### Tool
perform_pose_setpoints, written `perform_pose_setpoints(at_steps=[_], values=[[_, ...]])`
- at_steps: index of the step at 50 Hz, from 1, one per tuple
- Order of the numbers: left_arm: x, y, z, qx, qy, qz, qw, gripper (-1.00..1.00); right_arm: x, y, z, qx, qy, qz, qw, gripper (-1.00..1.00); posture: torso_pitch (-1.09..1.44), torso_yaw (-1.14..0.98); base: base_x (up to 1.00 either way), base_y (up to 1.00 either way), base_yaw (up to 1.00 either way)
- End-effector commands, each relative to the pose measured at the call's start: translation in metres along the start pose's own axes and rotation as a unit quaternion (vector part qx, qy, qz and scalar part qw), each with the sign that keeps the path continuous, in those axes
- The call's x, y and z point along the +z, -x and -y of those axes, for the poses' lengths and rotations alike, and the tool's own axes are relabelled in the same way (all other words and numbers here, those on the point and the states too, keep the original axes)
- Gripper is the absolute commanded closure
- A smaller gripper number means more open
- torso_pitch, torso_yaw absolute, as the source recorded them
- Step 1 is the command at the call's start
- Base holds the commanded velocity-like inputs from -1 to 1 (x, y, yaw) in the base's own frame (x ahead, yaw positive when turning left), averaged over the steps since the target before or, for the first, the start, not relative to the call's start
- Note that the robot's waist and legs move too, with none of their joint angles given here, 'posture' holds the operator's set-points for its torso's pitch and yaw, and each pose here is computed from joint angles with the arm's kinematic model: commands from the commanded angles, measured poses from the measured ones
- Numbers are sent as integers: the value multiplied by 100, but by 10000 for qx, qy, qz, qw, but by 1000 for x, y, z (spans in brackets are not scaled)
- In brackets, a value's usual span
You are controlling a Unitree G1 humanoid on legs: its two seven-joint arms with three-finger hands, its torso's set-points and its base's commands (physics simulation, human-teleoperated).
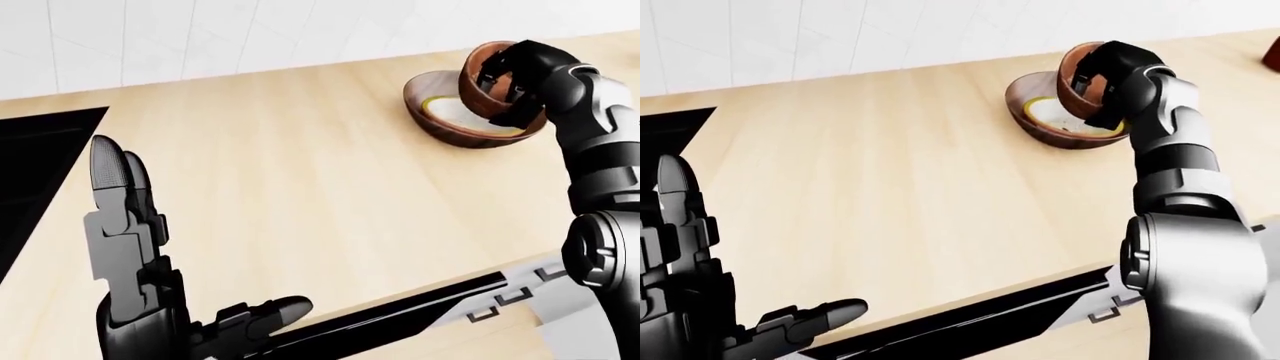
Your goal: Stack the bowls from largest to smallest.
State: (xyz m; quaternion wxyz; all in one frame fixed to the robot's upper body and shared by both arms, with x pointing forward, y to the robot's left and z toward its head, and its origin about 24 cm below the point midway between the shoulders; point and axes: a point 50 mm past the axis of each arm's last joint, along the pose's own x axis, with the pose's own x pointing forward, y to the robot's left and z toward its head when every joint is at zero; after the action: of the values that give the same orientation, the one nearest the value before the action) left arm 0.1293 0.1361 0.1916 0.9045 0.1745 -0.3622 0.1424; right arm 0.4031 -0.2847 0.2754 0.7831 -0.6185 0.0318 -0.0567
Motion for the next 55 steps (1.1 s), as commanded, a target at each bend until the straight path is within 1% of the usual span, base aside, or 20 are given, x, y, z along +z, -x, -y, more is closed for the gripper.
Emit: perform_pose_setpoints(at_steps=[1, 2, 6, 12, 15, 26, 34, 37, 41, 45, 46, 47, 48, 49, 50, 51, 52, 53, 54, 55], values=[[9, -2, -4, 123, 63, 271, 9995, -100, 14, 4, 33, -767, 71, 315, 9965, -100, 0, 0, 0, 0, 0], [10, -2, -5, 127, 66, 278, 9995, -100, 14, 4, 33, -756, 24, 308, 9967, -100, 0, 0, 0, 0, 0], [10, -2, -4, 126, 65, 275, 9995, -100, 14, 5, 38, -864, 42, 311, 9958, -100, 0, 0, 0, 0, 0], [10, -2, -5, 124, 67, 276, 9995, -100, 13, 5, 39, -898, 33, 316, 9954, -100, 0, 0, 0, 0, 0], [10, -2, -5, 126, 67, 278, 9995, -100, 15, 7, 46, -946, 32, 348, 9949, -100, 0, 0, 0, 0, 0], [9, -3, -4, 120, 64, 266, 9996, -100, 28, 23, 101, -1525, -20, 612, 9864, -100, 0, 0, 0, 0, 0], [10, -3, -4, 117, 65, 276, 9995, -100, 44, 34, 125, -1823, 36, 870, 9794, -100, 0, 0, 0, 0, 0], [10, -3, -4, 118, 66, 272, 9995, -100, 51, 40, 136, -2027, -19, 1003, 9741, -100, 0, 0, 0, 0, 0], [10, -2, -4, 117, 65, 275, 9995, -100, 60, 49, 153, -2432, -160, 1121, 9634, -100, 0, 0, 0, 0, 0], [10, -2, -4, 121, 67, 272, 9995, -100, 67, 64, 177, -3018, -514, 1191, 9445, -100, 0, 0, 0, 0, 0], [10, -2, -4, 119, 67, 273, 9995, -100, 69, 68, 183, -3190, -571, 1224, 9381, -100, 0, 0, 0, 0, 0], [10, -2, -4, 119, 68, 272, 9995, -100, 70, 70, 185, -3242, -617, 1243, 9358, -100, 0, 0, 0, 0, 0], [10, -2, -4, 118, 67, 271, 9995, -100, 72, 74, 191, -3351, -744, 1284, 9304, -100, 0, 0, 0, 0, 0], [10, -2, -4, 119, 65, 272, 9995, -100, 73, 76, 193, -3394, -775, 1318, 9281, -100, 0, 0, 0, 0, 0], [10, -2, -4, 118, 67, 272, 9995, -100, 75, 81, 199, -3496, -899, 1366, 9225, -100, 0, 0, 0, 0, 0], [9, -2, -3, 116, 66, 268, 9996, -100, 76, 82, 200, -3475, -886, 1384, 9232, -100, 0, 0, 0, 0, 0], [9, -2, -3, 117, 70, 269, 9995, -100, 78, 86, 203, -3636, -846, 1460, 9161, -100, 0, 0, 0, 0, 0], [9, -2, -3, 117, 66, 266, 9996, -100, 81, 92, 209, -3816, -907, 1585, 9061, -100, 0, 0, 0, 0, 0], [10, -2, -3, 115, 69, 273, 9995, -100, 83, 97, 212, -3960, -893, 1666, 8986, -100, 0, 0, 0, 0, 0], [9, -2, -3, 114, 67, 269, 9995, -100, 86, 100, 215, -4032, -883, 1730, 8942, -100, 0, 0, 0, 0, 0]])
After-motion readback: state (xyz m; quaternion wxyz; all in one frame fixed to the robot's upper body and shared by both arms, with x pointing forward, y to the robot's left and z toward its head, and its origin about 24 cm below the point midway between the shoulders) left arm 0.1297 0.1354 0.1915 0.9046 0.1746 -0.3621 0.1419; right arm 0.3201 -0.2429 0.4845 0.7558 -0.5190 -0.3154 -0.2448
